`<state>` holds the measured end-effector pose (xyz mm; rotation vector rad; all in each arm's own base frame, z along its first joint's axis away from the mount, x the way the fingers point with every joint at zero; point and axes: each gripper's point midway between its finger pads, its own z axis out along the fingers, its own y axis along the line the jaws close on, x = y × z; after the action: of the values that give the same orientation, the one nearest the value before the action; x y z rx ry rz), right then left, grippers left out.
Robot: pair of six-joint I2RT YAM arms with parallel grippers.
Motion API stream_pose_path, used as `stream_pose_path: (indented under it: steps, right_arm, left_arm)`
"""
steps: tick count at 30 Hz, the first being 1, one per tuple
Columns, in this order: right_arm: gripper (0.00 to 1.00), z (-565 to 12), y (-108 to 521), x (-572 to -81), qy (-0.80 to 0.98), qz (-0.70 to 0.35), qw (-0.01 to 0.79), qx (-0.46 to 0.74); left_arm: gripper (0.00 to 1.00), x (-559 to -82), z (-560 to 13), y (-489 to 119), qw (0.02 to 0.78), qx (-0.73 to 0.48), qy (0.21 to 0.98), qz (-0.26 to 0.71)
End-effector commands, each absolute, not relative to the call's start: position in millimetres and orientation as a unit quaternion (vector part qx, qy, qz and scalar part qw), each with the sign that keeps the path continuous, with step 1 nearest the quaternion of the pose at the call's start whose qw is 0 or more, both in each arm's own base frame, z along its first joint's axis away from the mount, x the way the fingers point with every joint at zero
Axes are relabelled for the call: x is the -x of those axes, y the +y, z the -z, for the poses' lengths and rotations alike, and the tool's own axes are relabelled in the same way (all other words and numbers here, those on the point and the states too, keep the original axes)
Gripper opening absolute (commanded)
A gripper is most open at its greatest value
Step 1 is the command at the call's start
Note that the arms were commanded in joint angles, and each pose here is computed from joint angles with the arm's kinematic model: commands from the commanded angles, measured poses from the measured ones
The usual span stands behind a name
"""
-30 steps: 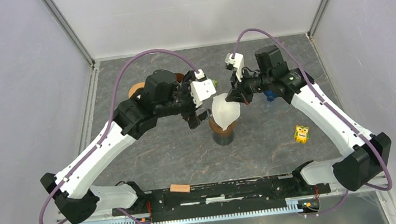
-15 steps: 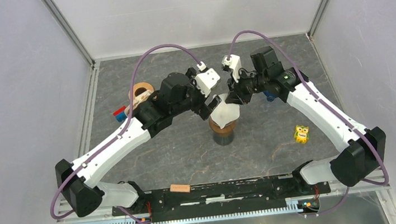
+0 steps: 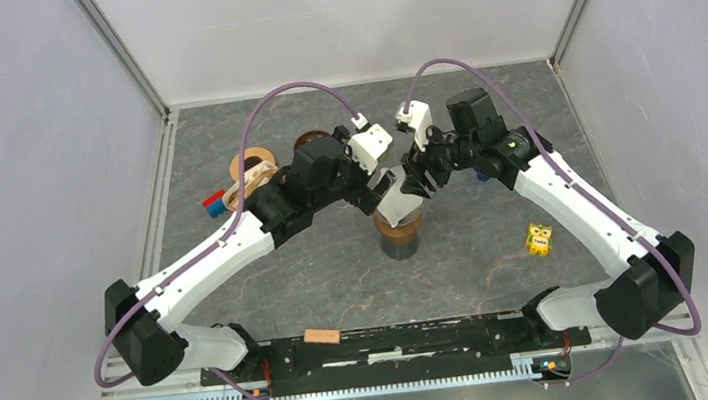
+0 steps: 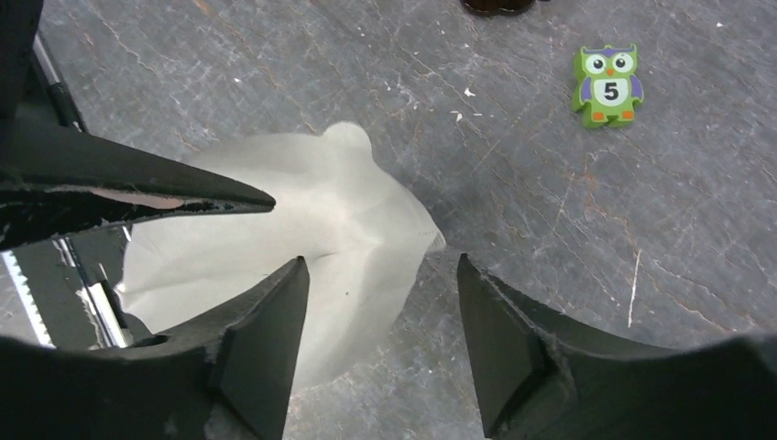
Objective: Place the coffee filter in the dripper
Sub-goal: Place the coffee filter in the coffee dripper.
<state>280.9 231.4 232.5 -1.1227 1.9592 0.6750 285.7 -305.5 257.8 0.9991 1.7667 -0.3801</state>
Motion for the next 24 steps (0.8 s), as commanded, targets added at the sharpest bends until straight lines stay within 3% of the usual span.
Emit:
stream_pose_path:
  steps: [1,24]
  right_arm:
    - [0.70,-239.2,226.1,-285.7,0.762,-0.242,0.413,0.436]
    - [0.77,-217.6,223.2,-282.9,0.774,-0.240,0.403,0.425]
  left_arm:
    - [1.00,-291.3,-261.0,-310.4,0.528,-0.389,0.736,0.170]
    - [1.00,-289.1,-231.1,-310.8,0.511,-0.400,0.742,0.168]
